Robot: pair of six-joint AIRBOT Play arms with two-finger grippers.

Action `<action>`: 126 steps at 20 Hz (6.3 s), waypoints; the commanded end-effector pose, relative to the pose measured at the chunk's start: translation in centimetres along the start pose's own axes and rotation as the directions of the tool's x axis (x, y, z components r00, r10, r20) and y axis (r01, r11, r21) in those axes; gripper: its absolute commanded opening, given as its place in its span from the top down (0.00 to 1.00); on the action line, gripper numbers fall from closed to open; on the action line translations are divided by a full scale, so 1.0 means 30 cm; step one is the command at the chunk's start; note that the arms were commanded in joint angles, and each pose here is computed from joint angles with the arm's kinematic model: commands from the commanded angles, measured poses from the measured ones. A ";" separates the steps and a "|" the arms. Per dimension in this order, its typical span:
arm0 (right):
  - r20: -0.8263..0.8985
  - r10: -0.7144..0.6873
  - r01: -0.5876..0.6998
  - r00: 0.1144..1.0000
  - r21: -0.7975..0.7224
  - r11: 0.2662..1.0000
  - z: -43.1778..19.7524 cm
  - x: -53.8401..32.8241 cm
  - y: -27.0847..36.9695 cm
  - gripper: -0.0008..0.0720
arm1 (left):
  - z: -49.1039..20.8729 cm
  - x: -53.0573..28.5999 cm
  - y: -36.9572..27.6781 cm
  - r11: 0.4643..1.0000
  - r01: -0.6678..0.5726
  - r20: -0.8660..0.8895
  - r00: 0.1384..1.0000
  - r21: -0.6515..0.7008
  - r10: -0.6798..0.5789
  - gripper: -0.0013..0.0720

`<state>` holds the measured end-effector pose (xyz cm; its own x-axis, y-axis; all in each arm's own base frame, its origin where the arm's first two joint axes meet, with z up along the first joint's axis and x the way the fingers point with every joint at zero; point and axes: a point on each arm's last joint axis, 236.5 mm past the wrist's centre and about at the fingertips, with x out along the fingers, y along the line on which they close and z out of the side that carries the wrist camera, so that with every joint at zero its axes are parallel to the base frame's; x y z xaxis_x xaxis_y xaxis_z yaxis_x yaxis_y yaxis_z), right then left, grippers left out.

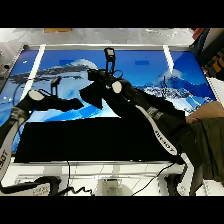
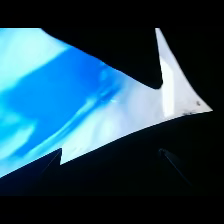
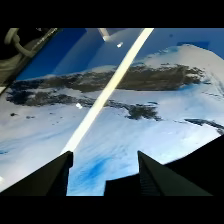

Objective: Fold the clothes and pants, and hang the long-sleeved shirts on hangers.

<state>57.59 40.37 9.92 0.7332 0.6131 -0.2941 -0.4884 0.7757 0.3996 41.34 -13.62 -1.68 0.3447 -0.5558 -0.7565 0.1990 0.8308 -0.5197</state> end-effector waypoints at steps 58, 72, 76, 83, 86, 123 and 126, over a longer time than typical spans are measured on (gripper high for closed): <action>-0.859 0.123 0.388 0.496 0.346 0.854 -0.618 -1.420 -0.991 0.56 | 0.282 -0.662 0.657 0.935 -0.246 0.236 0.922 -0.256 0.308 0.97; -0.757 -0.116 0.539 0.643 0.340 0.770 -0.673 -1.256 -1.240 0.20 | 0.278 -0.645 0.668 0.934 -0.243 0.227 0.925 -0.261 0.304 0.97; -0.717 0.062 0.415 0.694 0.469 0.780 -0.708 -1.183 -1.148 0.24 | 0.279 -0.645 0.669 0.934 -0.243 0.228 0.925 -0.261 0.304 0.97; -0.430 0.072 0.176 0.900 0.509 0.842 -0.474 -1.024 -1.136 0.96 | 0.287 -0.650 0.675 0.932 -0.249 0.239 0.919 -0.263 0.313 0.97; -0.402 0.038 0.168 0.915 0.466 0.869 -0.401 -1.030 -1.147 0.96 | 0.292 -0.651 0.676 0.932 -0.249 0.244 0.918 -0.263 0.314 0.97; -0.400 -0.459 0.581 0.794 0.275 0.766 -0.133 -1.465 -1.427 0.96 | 0.032 -0.321 0.885 0.891 -0.233 0.051 0.961 -0.390 0.273 0.02; -0.392 -0.456 0.577 0.799 0.283 0.767 -0.127 -1.461 -1.425 0.96 | 0.051 -0.318 0.930 0.883 -0.261 0.079 0.946 -0.391 0.314 0.02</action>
<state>44.34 -19.04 2.23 0.6148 0.1965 -0.7638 0.1808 0.9076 0.3790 43.89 14.13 -7.69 0.4292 -0.2860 -0.8568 -0.2695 0.8648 -0.4236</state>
